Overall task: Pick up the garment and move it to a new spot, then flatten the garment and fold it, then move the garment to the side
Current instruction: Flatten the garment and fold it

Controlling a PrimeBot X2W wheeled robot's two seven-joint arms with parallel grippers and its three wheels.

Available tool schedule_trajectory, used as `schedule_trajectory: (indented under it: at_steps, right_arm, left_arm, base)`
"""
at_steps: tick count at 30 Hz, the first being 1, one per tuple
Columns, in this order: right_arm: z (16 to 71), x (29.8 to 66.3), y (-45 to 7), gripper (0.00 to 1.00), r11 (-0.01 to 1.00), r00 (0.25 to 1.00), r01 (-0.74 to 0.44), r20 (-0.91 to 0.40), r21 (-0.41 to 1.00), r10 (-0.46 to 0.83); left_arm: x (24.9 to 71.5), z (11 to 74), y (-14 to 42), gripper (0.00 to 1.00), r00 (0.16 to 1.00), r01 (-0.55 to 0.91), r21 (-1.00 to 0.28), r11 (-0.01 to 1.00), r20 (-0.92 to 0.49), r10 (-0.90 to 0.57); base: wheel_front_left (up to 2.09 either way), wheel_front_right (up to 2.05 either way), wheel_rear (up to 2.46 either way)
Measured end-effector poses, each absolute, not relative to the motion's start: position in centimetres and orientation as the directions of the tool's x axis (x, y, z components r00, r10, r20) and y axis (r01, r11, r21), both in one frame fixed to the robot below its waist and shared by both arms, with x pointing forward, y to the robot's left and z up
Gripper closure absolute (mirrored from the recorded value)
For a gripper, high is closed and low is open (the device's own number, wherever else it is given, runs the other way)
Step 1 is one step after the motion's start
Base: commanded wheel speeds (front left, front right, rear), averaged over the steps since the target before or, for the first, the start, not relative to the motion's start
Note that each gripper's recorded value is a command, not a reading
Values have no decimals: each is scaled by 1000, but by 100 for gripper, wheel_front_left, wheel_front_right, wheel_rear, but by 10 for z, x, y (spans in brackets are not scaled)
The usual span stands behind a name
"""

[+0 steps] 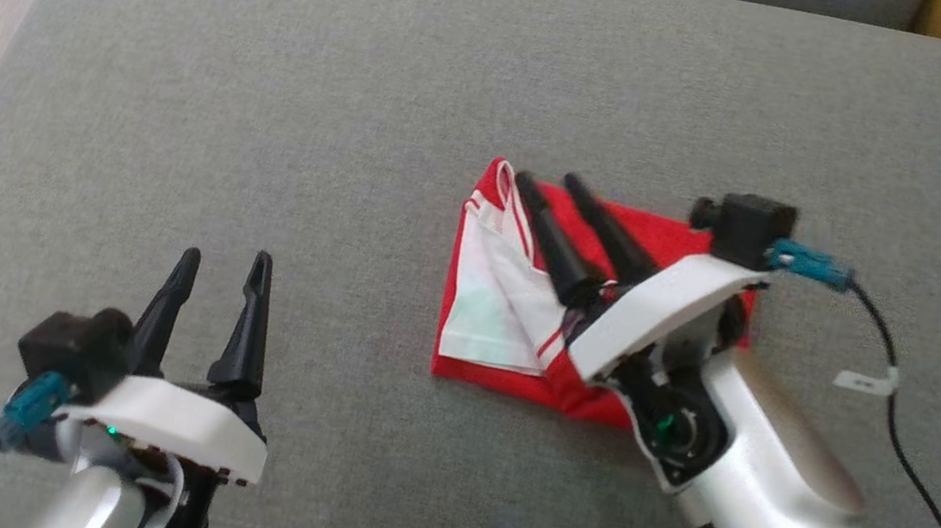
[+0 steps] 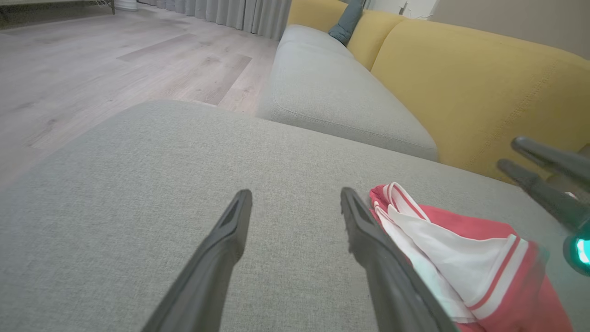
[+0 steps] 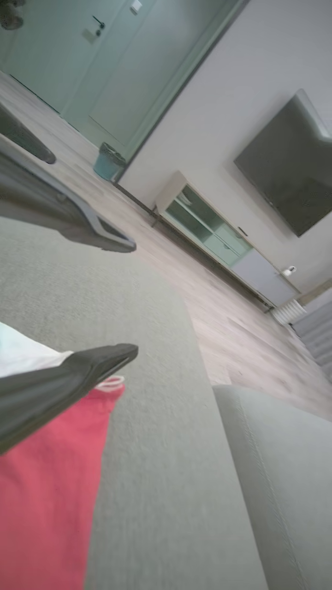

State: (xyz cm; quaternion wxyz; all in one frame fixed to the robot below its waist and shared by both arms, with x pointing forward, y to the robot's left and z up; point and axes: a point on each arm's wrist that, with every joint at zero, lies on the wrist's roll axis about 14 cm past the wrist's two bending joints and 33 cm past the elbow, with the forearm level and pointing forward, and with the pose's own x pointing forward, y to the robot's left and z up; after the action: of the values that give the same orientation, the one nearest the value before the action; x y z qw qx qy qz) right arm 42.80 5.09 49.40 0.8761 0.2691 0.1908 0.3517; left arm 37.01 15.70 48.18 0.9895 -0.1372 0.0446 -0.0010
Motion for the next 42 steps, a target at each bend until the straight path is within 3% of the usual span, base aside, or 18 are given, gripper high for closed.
schedule_trajectory:
  at_steps: [5, 10, 15, 16, 17, 19, 20, 24, 30, 36, 42]
  right_arm:
    - [516, 449, 20, 0, 662, 779, -486, -60, 570, 624]
    - [533, 470, -27, 0, 775, 868, -449, 12, 446, 496]
    - [519, 471, -63, 0, 863, 908, -392, -18, 318, 419]
    - [511, 469, -68, 11, 877, 912, -381, -39, 293, 409]
    - [502, 465, -72, 43, 888, 913, -372, -66, 270, 402]
    - [481, 456, -77, 70, 904, 910, -360, -128, 231, 395]
    - [470, 451, -78, 98, 909, 904, -360, -161, 211, 396]
    - [430, 428, -70, 100, 906, 861, -383, -284, 181, 421]
    - [401, 408, -41, 100, 878, 799, -430, -366, 209, 478]
    - [400, 397, 1, 100, 814, 732, -533, -355, 231, 581]
    - [412, 373, 54, 100, 692, 615, -657, -318, 300, 722]
  left_arm:
    - [371, 485, 150, 0, 996, 14, -274, 962, -78, -36]
    - [372, 487, 145, 0, 996, 27, -274, 961, -75, -49]
    - [370, 486, 141, 0, 995, 38, -275, 961, -79, -62]
    - [369, 486, 141, 0, 995, 38, -275, 961, -82, -63]
    - [368, 485, 140, 0, 994, 39, -276, 960, -84, -65]
    - [366, 484, 140, 0, 994, 39, -277, 960, -88, -66]
    - [366, 484, 141, 0, 994, 38, -277, 960, -88, -65]
    - [365, 486, 143, 0, 995, 32, -278, 960, -83, -57]
    - [364, 489, 149, 0, 996, 15, -276, 961, -75, -37]
    - [361, 491, 158, 0, 997, -7, -267, 964, -70, -12]
    - [358, 492, 163, 0, 998, -22, -261, 965, -70, 4]
  base:
    - [0, 0, 0]
    - [0, 0, 0]
    - [0, 0, 0]
    - [0, 0, 0]
    - [0, 0, 0]
    - [0, 0, 0]
    - [0, 0, 0]
    - [0, 0, 0]
    - [0, 0, 0]
    - [0, 0, 0]
    - [0, 0, 0]
